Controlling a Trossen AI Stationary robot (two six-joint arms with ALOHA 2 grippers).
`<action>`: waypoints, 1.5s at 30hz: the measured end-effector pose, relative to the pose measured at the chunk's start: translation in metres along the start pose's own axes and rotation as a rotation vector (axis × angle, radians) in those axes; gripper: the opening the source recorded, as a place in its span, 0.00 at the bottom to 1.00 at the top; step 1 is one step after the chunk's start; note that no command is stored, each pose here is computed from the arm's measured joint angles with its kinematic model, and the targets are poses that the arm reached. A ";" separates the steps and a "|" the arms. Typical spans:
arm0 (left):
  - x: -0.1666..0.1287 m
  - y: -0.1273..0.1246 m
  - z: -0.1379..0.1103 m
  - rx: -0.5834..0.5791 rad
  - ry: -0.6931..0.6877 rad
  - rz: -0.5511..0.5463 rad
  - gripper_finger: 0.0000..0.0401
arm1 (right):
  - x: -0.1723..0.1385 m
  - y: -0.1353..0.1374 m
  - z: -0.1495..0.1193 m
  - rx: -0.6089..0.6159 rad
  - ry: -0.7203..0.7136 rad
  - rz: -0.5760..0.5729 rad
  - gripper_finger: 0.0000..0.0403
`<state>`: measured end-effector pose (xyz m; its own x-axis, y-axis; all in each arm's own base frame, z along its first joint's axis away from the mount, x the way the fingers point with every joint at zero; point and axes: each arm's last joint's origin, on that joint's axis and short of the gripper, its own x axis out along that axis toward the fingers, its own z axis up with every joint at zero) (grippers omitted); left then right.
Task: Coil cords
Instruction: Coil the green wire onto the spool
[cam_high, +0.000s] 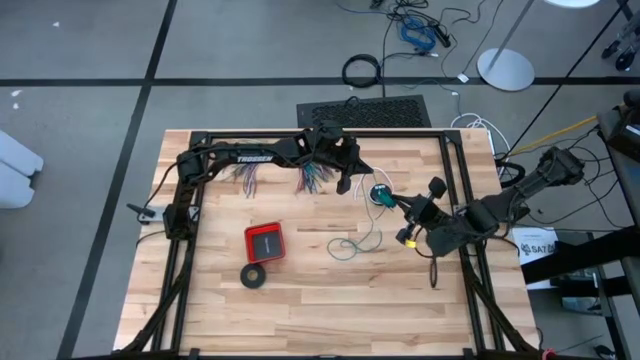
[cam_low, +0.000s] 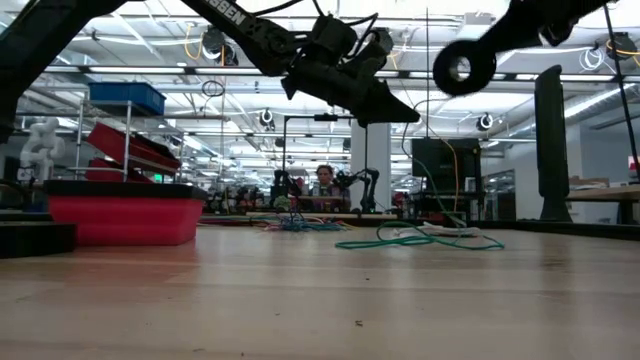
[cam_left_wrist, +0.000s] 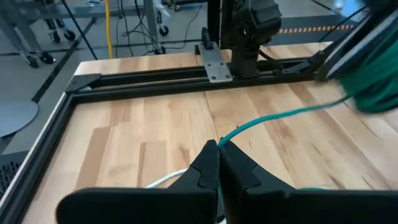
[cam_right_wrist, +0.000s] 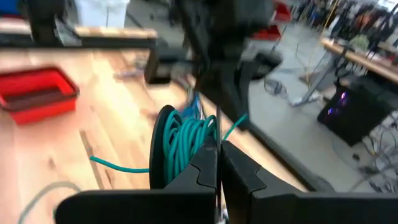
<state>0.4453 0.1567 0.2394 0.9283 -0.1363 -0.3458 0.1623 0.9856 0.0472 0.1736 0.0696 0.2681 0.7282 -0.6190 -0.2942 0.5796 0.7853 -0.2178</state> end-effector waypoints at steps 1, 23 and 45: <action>0.000 0.000 0.001 0.000 0.001 0.002 0.00 | 0.003 0.000 -0.002 -0.008 0.022 0.000 0.00; 0.003 -0.015 0.012 0.010 0.158 0.041 0.00 | 0.069 -0.001 -0.027 -0.105 0.226 -0.271 0.00; 0.009 -0.029 0.017 -0.022 0.128 0.000 0.00 | 0.113 0.003 -0.031 -0.087 0.145 -0.509 0.00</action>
<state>0.4551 0.1254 0.2510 0.8778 -0.1239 -0.4627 0.1538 0.9877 0.0275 0.2459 0.0026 0.2054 0.3018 -0.9186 -0.2550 0.8091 0.3883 -0.4411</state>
